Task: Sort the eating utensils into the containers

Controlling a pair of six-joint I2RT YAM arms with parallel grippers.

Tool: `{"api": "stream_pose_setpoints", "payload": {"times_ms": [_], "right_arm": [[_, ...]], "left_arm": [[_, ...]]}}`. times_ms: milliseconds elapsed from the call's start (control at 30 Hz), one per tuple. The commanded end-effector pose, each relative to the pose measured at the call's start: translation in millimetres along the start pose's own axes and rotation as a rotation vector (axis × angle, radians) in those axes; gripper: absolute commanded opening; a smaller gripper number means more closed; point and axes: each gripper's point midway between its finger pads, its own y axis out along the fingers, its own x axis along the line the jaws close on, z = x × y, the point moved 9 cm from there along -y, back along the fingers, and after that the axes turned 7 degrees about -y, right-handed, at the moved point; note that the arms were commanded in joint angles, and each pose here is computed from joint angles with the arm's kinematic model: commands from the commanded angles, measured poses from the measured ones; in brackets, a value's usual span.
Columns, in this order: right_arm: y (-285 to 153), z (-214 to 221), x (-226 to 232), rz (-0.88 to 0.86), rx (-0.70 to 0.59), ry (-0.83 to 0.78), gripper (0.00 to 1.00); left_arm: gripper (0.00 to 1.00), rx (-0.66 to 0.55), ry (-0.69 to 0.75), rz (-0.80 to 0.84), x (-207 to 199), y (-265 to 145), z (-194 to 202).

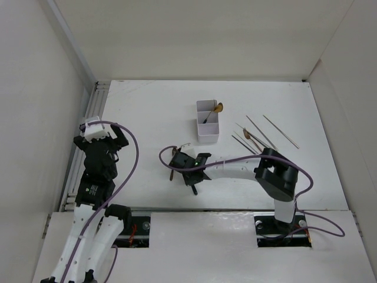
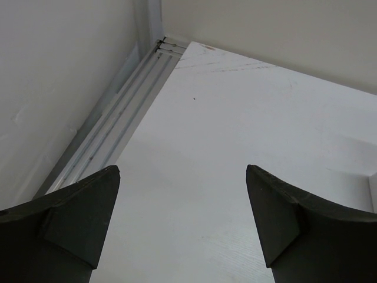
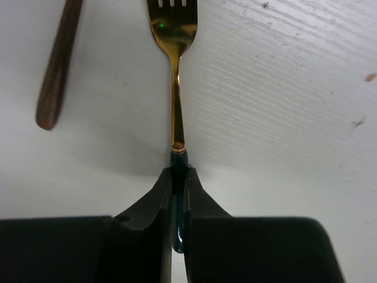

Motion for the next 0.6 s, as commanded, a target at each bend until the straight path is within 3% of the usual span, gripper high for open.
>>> {"api": "stream_pose_setpoints", "payload": {"times_ms": [0,267,433,567], "right_arm": [[-30,-12,-12,-0.004,-0.116,-0.060,0.00],[-134,-87,-34,-0.083,-0.602,-0.156,0.00],[-169,-157,-102,-0.082,-0.873,-0.035,0.00],[-173,-209,-148,-0.108,-1.055,-0.080,0.00]], "left_arm": [[0.85,-0.034,-0.036,0.066,-8,-1,-13],[0.83,-0.057,-0.040,0.259,-31,5,-23],[0.81,-0.042,-0.017,0.332,-47,20,-24],[0.79,-0.038,0.011,0.395,-65,38,-30]]}}
